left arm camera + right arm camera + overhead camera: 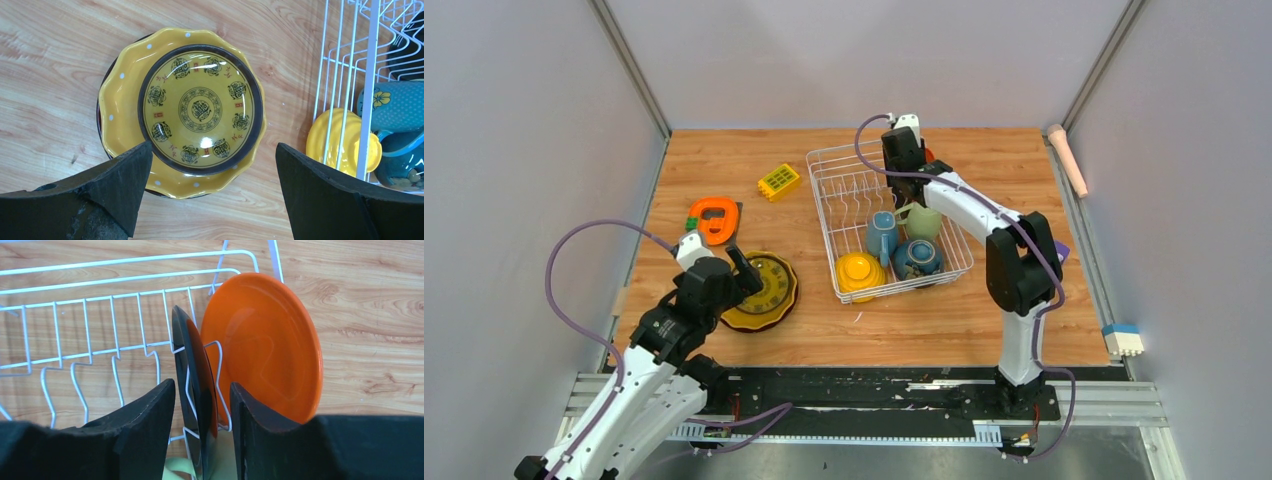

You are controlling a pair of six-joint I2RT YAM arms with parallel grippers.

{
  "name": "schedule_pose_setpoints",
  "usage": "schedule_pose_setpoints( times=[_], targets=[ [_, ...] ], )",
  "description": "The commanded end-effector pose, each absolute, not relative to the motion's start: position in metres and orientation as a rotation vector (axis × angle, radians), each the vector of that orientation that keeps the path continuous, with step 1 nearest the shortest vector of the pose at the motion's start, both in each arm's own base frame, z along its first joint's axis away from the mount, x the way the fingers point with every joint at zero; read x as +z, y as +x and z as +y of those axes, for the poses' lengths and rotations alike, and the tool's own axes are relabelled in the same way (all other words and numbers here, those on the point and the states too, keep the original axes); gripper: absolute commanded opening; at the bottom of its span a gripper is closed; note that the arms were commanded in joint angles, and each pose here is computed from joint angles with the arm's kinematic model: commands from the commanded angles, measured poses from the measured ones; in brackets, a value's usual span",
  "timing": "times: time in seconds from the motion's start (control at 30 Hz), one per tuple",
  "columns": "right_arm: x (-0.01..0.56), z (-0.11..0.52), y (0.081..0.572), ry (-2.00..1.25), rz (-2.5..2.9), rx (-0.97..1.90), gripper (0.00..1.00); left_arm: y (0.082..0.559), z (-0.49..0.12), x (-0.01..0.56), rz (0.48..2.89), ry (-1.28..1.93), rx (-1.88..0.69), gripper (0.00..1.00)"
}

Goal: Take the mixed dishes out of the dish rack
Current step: Pick up the plate from the dish rack.

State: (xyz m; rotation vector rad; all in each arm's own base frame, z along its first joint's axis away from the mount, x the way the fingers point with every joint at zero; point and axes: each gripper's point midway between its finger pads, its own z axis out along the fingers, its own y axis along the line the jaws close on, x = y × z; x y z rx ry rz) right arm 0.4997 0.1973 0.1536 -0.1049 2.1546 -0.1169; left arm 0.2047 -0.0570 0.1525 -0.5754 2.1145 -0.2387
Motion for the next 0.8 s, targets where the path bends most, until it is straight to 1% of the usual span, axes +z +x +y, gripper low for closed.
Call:
schedule_pose_setpoints(
  times=[0.0,0.37,0.5,0.77],
  targets=[
    [0.158,0.190,0.511,-0.101,2.130,-0.189,0.43,0.211,-0.061,0.154,2.102,-0.559,-0.252,1.00],
    [0.138,0.192,0.515,-0.114,2.158,-0.208,0.31,0.213,-0.062,0.150,2.122,-0.553,-0.236,1.00],
    [0.135,0.192,0.514,-0.117,2.167,-0.211,0.24,0.213,-0.061,0.150,2.121,-0.553,-0.231,1.00],
    [0.160,0.193,0.510,-0.123,2.130,-0.188,0.11,0.213,-0.060,0.148,2.121,-0.565,-0.220,1.00]
  ],
)
